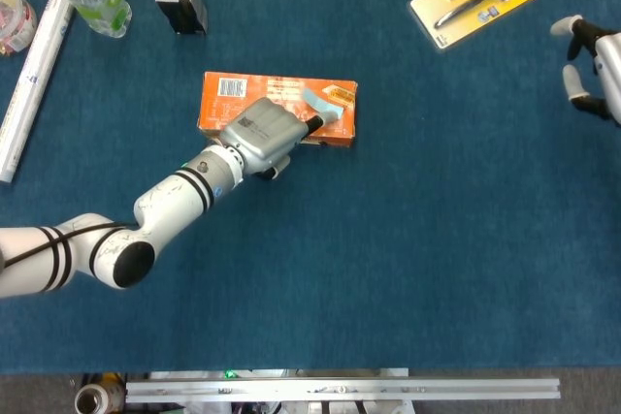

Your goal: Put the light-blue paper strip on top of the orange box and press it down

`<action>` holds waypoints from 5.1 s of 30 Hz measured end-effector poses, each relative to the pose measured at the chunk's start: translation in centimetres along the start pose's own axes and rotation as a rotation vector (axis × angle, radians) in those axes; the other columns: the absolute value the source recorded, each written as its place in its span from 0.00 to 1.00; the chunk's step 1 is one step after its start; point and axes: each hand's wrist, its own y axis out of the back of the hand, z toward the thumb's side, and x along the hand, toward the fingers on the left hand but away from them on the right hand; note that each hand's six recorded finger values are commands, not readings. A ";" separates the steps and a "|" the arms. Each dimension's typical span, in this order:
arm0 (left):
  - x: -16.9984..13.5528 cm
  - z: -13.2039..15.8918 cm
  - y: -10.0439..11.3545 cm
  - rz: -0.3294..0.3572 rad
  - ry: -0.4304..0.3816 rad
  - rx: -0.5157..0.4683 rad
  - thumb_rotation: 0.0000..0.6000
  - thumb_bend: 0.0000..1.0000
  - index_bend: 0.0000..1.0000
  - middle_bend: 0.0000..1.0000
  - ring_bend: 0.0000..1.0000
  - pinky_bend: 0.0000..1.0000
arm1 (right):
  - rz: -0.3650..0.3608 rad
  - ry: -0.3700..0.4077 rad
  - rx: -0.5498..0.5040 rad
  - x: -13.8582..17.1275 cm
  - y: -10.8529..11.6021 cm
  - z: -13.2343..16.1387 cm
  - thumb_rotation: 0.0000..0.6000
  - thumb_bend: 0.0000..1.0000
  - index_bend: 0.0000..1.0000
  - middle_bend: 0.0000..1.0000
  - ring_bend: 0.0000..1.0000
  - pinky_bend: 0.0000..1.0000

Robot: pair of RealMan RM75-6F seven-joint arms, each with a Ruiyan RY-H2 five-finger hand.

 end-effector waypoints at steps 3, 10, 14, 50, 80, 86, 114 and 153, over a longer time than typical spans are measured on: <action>0.1 -0.1 -0.1 -0.006 0.007 0.001 1.00 0.65 0.06 1.00 1.00 1.00 | -0.002 -0.005 0.001 0.1 0.1 -0.2 1.00 0.45 0.33 0.51 0.59 0.86; 0.0 0.0 0.1 -0.003 0.012 0.000 1.00 0.65 0.06 1.00 1.00 1.00 | -0.007 -0.007 -0.002 0.2 0.4 -0.4 1.00 0.45 0.33 0.51 0.59 0.86; 0.0 0.1 0.8 0.019 0.011 -0.023 1.00 0.65 0.06 1.00 1.00 1.00 | -0.005 -0.007 -0.006 0.3 0.3 -0.4 1.00 0.45 0.33 0.51 0.59 0.86; 1.7 0.2 0.6 -0.004 0.037 -0.027 1.00 0.65 0.06 1.00 1.00 1.00 | -0.012 -0.030 -0.013 0.7 0.5 -1.5 1.00 0.45 0.32 0.51 0.59 0.86; -0.1 -0.3 1.0 0.007 0.039 -0.010 1.00 0.65 0.06 1.00 1.00 1.00 | -0.015 -0.035 -0.017 1.0 0.5 -1.7 1.00 0.45 0.32 0.51 0.59 0.86; -0.1 -0.4 0.6 -0.004 0.042 0.003 1.00 0.65 0.06 1.00 1.00 1.00 | -0.016 -0.031 -0.019 1.1 0.6 -1.5 1.00 0.45 0.32 0.51 0.59 0.86; 0.3 0.9 0.4 -0.004 0.025 0.006 1.00 0.65 0.06 1.00 1.00 1.00 | -0.017 -0.051 -0.016 1.8 0.9 -2.2 1.00 0.45 0.32 0.51 0.59 0.86; -9.2 -5.2 2.6 0.358 0.147 -0.096 1.00 0.50 0.08 0.65 0.67 0.82 | -0.015 -0.168 0.007 6.0 2.5 -7.0 1.00 0.34 0.30 0.46 0.43 0.62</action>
